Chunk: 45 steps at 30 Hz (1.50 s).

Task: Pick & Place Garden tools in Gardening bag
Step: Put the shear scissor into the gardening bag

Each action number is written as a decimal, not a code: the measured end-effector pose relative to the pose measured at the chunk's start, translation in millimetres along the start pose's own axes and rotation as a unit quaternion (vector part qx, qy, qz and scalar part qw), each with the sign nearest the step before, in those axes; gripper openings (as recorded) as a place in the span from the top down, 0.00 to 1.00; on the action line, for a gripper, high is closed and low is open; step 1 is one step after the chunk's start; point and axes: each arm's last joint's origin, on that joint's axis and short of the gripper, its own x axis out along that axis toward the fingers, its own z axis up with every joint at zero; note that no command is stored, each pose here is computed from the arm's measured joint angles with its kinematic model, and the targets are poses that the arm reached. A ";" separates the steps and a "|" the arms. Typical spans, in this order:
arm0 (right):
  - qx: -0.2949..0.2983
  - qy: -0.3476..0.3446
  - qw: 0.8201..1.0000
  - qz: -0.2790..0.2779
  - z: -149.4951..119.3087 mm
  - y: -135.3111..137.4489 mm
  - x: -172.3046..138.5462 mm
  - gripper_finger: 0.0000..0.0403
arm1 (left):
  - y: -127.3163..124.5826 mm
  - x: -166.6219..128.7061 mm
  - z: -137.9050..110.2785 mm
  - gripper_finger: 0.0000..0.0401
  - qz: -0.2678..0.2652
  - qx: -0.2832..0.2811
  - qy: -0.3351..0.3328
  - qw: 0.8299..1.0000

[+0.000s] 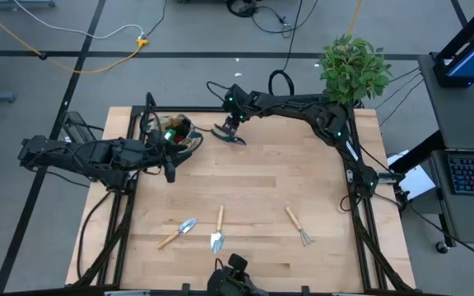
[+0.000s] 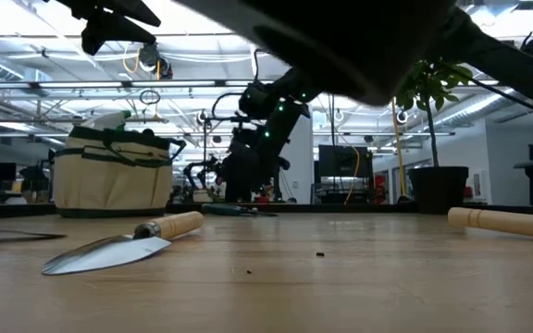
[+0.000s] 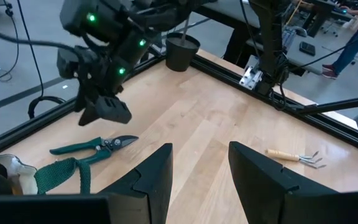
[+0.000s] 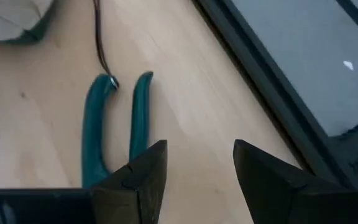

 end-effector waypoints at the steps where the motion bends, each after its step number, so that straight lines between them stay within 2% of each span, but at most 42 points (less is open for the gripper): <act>1: 0.000 -0.004 1.000 0.006 0.4 0.4 1.7 0.56 | 0.0 0.0 0.0 0.59 0.000 0.001 0.000 1.000; 4: 0.005 0.004 1.000 0.026 -2.5 1.8 7.9 0.56 | 0.0 0.0 0.0 0.59 0.000 0.002 0.000 1.000; 6: 0.008 0.034 0.999 0.026 -11.2 1.6 14.2 0.56 | 0.0 0.0 0.0 0.59 0.000 0.001 0.000 1.000; 11: 0.014 0.052 0.998 0.032 -18.8 0.5 25.6 0.56 | 0.1 0.0 -0.3 0.59 0.001 0.000 0.001 1.000; 17: 0.016 0.044 0.998 0.047 -17.7 -0.8 26.8 0.56 | 0.2 0.0 -0.4 0.59 0.001 0.000 0.001 1.000; 24: -0.015 0.036 0.997 0.059 -16.4 13.2 27.6 0.56 | 0.2 0.0 -0.5 0.59 0.001 0.001 0.002 1.000; 34: -0.024 0.015 0.998 0.050 -12.5 17.3 27.9 0.56 | 0.5 0.0 -0.4 0.59 0.006 0.000 0.000 1.000; 38: -0.044 -0.001 0.995 0.090 -7.4 23.9 21.2 0.56 | 0.7 0.0 -0.3 0.59 0.009 0.002 -0.002 1.000; 45: -0.072 0.013 0.993 0.096 -10.9 31.9 21.3 0.56 | 0.9 0.0 -0.2 0.59 0.013 0.002 -0.004 1.000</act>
